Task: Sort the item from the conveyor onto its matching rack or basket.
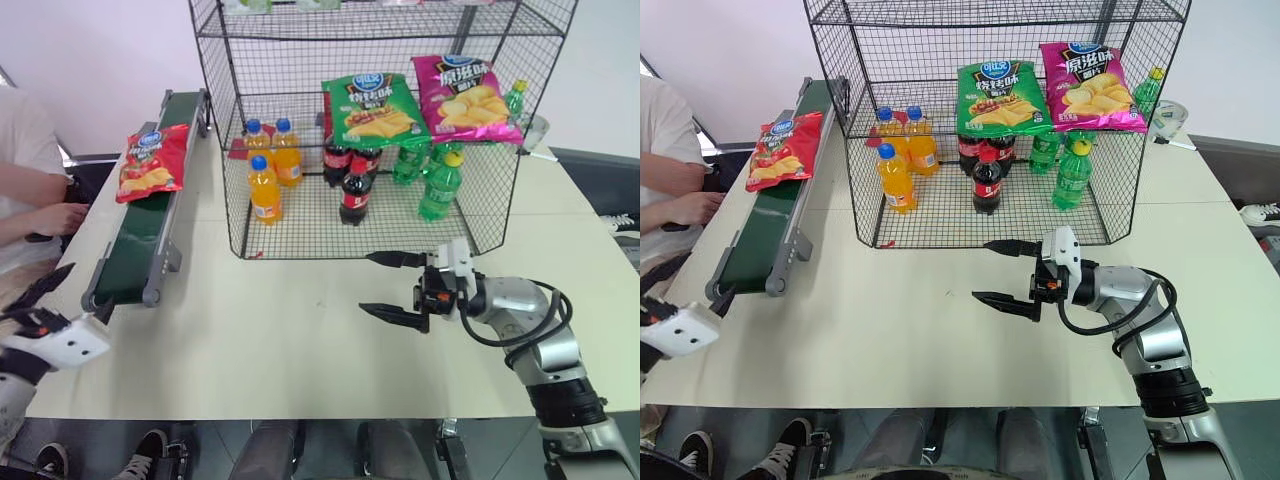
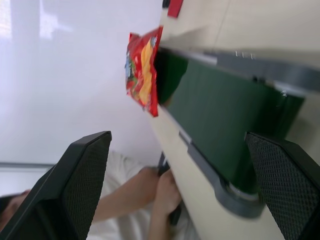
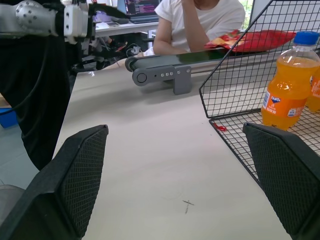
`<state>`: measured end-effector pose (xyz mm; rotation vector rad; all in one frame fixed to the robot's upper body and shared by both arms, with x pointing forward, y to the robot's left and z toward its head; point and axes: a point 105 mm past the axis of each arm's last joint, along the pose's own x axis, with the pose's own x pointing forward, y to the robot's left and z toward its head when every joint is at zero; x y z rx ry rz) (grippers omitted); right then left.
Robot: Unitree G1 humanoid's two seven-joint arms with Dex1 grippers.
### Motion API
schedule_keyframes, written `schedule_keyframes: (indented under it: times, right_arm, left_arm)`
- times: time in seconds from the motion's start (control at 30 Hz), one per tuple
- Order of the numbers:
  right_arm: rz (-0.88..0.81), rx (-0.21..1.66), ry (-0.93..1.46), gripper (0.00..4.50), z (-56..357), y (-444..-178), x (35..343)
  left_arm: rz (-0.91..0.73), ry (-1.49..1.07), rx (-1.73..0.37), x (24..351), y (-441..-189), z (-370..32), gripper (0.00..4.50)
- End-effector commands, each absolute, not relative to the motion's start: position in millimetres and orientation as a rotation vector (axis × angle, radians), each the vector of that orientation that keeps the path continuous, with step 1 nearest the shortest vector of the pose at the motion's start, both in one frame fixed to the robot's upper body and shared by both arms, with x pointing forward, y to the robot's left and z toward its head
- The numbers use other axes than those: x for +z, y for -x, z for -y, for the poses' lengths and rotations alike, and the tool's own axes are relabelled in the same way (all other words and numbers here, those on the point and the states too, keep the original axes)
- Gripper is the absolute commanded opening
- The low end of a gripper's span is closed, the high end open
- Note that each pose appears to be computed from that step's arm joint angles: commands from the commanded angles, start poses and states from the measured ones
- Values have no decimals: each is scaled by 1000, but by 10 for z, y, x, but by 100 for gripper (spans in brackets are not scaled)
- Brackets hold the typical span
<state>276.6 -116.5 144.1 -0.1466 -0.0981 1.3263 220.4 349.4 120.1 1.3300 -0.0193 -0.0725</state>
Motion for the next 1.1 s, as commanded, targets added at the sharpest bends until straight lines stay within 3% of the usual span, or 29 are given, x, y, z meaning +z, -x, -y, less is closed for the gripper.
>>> schedule_keyframes:
  times: [0.03, 0.27, 1.1]
  right_arm:
    - [129, 1346, 153, 450, 1155, -2739, 1546]
    - [128, 1356, 148, 450, 1103, -2741, 1520]
    - [146, 1372, 153, 450, 951, -2762, 1489]
  left_arm:
    - [18, -1375, 35, 1224, -2070, -3610, 446]
    - [-27, -1383, 130, 1017, -1945, -3673, 446]
    - [22, -1344, 125, 843, -2151, -3530, 446]
